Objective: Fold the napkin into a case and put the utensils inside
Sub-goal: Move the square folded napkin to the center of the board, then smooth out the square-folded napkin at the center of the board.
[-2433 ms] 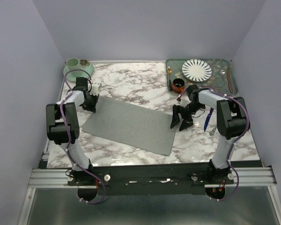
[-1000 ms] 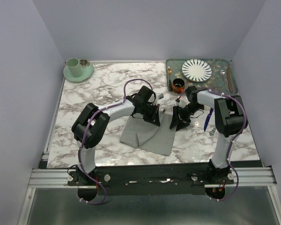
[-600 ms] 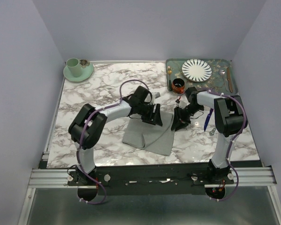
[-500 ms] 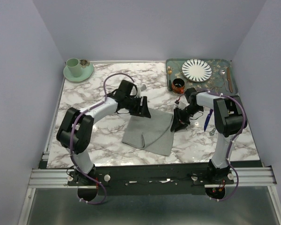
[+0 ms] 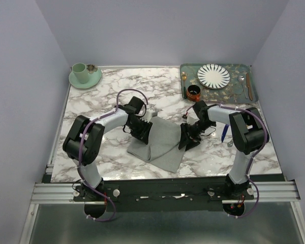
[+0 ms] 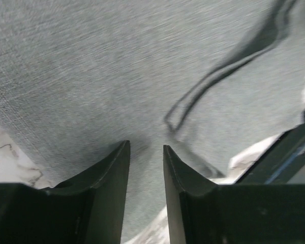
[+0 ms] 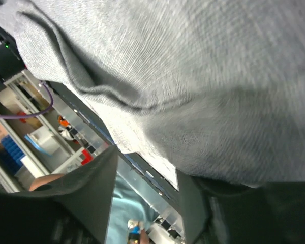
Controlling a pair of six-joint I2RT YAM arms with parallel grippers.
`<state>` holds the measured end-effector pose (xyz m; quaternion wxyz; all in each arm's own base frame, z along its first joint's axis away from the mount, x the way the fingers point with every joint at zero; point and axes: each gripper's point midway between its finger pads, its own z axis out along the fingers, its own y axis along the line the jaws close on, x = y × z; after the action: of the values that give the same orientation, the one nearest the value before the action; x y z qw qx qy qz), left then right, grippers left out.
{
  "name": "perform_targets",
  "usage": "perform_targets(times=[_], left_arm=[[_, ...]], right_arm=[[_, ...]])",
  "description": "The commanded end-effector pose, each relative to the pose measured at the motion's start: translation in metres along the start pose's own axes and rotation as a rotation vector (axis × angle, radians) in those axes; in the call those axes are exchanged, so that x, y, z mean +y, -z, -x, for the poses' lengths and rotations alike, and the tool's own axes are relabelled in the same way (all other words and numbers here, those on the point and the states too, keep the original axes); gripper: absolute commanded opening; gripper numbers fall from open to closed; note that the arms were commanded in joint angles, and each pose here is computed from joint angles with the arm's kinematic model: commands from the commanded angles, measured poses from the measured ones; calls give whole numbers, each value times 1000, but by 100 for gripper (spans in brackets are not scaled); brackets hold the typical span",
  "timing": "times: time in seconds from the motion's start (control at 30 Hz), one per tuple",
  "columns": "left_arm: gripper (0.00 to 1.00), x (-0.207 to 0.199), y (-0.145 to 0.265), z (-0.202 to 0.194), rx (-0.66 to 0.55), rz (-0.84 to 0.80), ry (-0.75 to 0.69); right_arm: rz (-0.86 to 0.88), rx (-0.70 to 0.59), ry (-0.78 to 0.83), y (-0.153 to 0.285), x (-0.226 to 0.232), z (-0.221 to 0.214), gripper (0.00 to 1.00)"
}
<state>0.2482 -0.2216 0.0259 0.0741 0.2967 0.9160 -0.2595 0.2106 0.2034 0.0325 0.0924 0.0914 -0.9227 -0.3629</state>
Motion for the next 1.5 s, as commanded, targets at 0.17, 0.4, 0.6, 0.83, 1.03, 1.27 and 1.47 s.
perform_targets(times=[0.17,0.4,0.6,0.83,1.03,1.27,1.47], left_arm=[[39,101,-1,52,68,271,-200],[60,67,54,108,-159,74,-434],[67,43,61,93,-190,-7,-365],[73,53,53,84,-206,-5,-224],[76,65,46,76,-204,25,-166],[76,68,39,67,-189,-31,-99],[72,48,38,57,-171,-150,-108]], right_arm=[[-39,-102,190,54,23,-4,73],[-119,-213,263,70,20,48,71],[-110,-258,221,69,23,89,67],[-61,-254,137,52,21,111,57],[-59,-230,85,40,10,119,56],[-75,-221,58,32,0,125,56],[-61,-203,39,28,-1,124,55]])
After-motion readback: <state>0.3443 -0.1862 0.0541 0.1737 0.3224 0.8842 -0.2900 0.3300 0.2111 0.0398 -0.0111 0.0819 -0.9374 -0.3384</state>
